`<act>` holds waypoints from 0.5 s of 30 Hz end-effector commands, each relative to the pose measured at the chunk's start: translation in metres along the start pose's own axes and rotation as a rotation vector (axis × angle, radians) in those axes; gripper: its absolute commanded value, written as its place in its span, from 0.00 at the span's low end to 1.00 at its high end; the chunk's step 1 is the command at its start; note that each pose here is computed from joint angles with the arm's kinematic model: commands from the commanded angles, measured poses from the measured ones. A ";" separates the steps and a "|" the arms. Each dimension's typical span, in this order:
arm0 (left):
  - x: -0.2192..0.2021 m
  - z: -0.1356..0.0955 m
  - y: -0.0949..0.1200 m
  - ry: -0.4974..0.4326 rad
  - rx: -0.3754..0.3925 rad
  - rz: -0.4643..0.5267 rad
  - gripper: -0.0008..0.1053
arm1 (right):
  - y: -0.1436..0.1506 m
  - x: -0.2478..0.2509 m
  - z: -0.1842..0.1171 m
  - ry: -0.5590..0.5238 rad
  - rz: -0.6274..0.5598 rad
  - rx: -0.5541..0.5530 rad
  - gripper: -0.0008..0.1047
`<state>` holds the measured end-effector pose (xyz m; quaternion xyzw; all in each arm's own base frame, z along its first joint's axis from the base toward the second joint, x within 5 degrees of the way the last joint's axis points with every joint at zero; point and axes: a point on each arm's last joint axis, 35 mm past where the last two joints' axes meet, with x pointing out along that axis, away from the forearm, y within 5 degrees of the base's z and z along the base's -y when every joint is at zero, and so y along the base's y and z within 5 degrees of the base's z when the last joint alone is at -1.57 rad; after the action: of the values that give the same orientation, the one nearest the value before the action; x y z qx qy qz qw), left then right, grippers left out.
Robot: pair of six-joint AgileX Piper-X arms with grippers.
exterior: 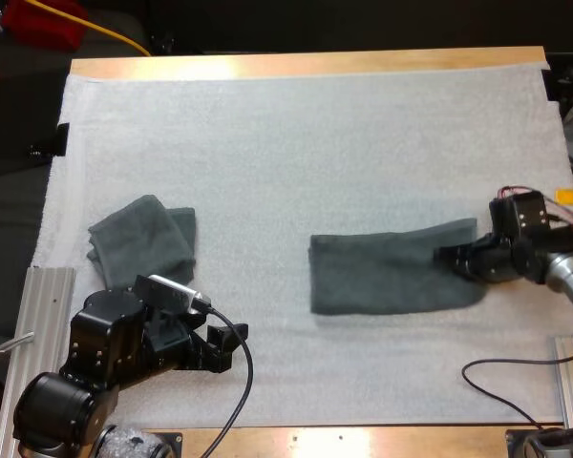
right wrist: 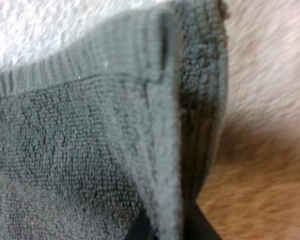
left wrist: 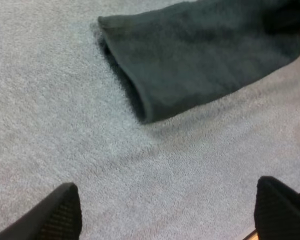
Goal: Pick towel from pile, fold and stack
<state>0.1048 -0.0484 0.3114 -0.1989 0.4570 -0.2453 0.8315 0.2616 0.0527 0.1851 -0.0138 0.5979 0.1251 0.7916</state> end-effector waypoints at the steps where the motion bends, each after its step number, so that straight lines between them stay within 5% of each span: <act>1: -0.001 0.000 -0.002 0.000 0.006 -0.011 0.66 | -0.001 -0.009 0.003 0.020 -0.052 -0.038 0.03; 9: -0.001 0.000 -0.002 0.000 0.006 -0.011 0.66 | -0.004 -0.030 0.014 0.067 -0.209 -0.094 0.03; 15: -0.001 0.000 -0.002 0.000 0.006 -0.011 0.66 | 0.004 -0.033 0.016 0.071 -0.180 -0.107 0.03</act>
<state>0.1048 -0.0484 0.3114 -0.1989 0.4570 -0.2453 0.8315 0.2692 0.0524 0.2178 -0.1139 0.6137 0.0786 0.7773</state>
